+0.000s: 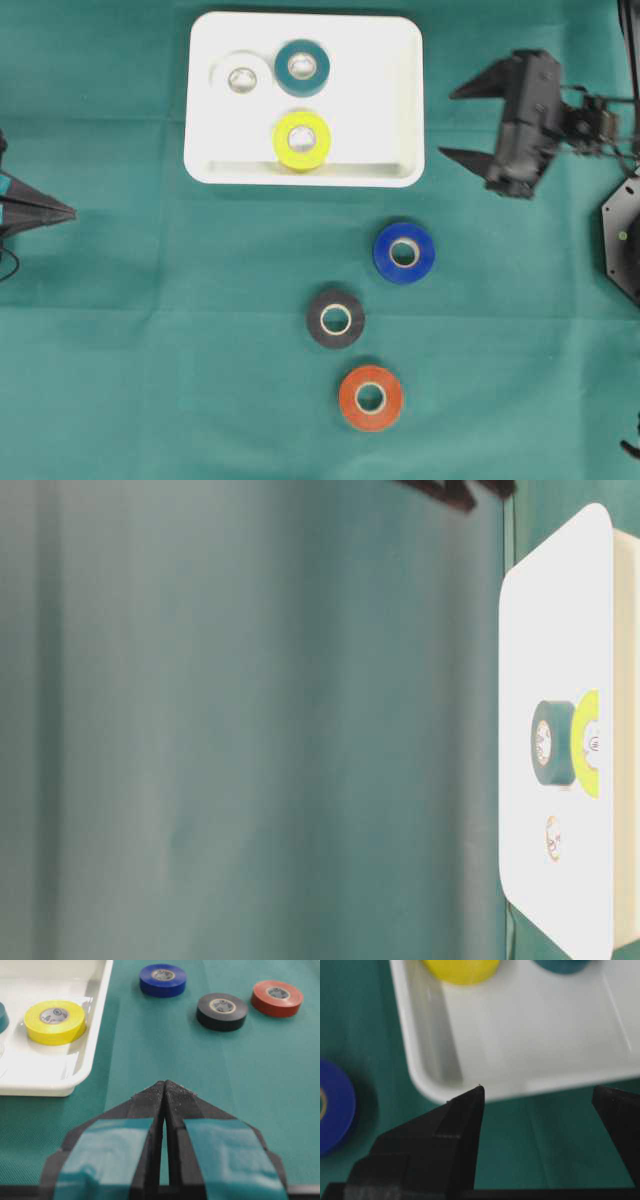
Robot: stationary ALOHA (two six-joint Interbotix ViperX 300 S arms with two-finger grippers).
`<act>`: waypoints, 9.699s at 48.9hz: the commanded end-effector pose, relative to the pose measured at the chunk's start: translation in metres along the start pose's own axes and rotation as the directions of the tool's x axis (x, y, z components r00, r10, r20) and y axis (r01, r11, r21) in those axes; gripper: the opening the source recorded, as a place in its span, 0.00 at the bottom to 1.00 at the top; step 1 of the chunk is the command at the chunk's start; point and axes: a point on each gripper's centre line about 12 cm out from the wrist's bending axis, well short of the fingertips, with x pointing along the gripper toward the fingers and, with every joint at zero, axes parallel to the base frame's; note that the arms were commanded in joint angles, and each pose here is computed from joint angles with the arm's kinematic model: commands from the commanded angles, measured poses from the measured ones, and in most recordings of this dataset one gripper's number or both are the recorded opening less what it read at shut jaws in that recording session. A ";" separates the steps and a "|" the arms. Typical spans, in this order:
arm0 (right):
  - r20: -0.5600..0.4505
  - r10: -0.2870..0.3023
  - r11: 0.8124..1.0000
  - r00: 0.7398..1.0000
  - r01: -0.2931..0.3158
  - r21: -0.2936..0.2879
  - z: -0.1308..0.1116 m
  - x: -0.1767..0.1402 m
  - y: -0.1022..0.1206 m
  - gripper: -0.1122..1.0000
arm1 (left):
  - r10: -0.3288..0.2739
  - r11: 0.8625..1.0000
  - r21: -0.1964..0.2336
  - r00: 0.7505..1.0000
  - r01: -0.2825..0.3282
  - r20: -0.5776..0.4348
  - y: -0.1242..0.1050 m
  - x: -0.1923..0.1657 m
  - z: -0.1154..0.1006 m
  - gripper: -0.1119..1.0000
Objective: Put the tape into the white case with the right arm.
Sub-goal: 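Release the teal tape in the tray and withdraw right, then move the open right gripper over the black tape roll, then lower and close the right gripper inside the black roll's core, then lift the black tape and carry it into the tray, then open the right gripper in the tray and withdraw right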
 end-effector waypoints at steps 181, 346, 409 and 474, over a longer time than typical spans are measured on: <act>-0.123 0.410 0.852 0.904 -0.427 -0.302 0.031 0.106 0.193 0.76 | -0.002 1.000 0.002 1.000 0.002 0.008 0.000 0.001 0.004 0.10; -0.103 0.226 0.942 0.969 -0.244 -0.229 0.124 0.138 0.189 0.10 | 0.000 1.000 0.002 1.000 0.000 0.009 0.000 0.001 0.004 0.10; 0.063 0.076 0.995 0.995 -0.072 -0.065 0.162 0.174 0.055 0.11 | -0.002 1.000 0.003 1.000 0.002 0.008 0.000 0.001 0.004 0.10; -0.041 0.071 0.996 0.997 -0.074 -0.059 0.092 0.094 0.045 0.69 | -0.002 1.000 0.003 1.000 0.002 0.006 0.000 0.001 0.004 0.10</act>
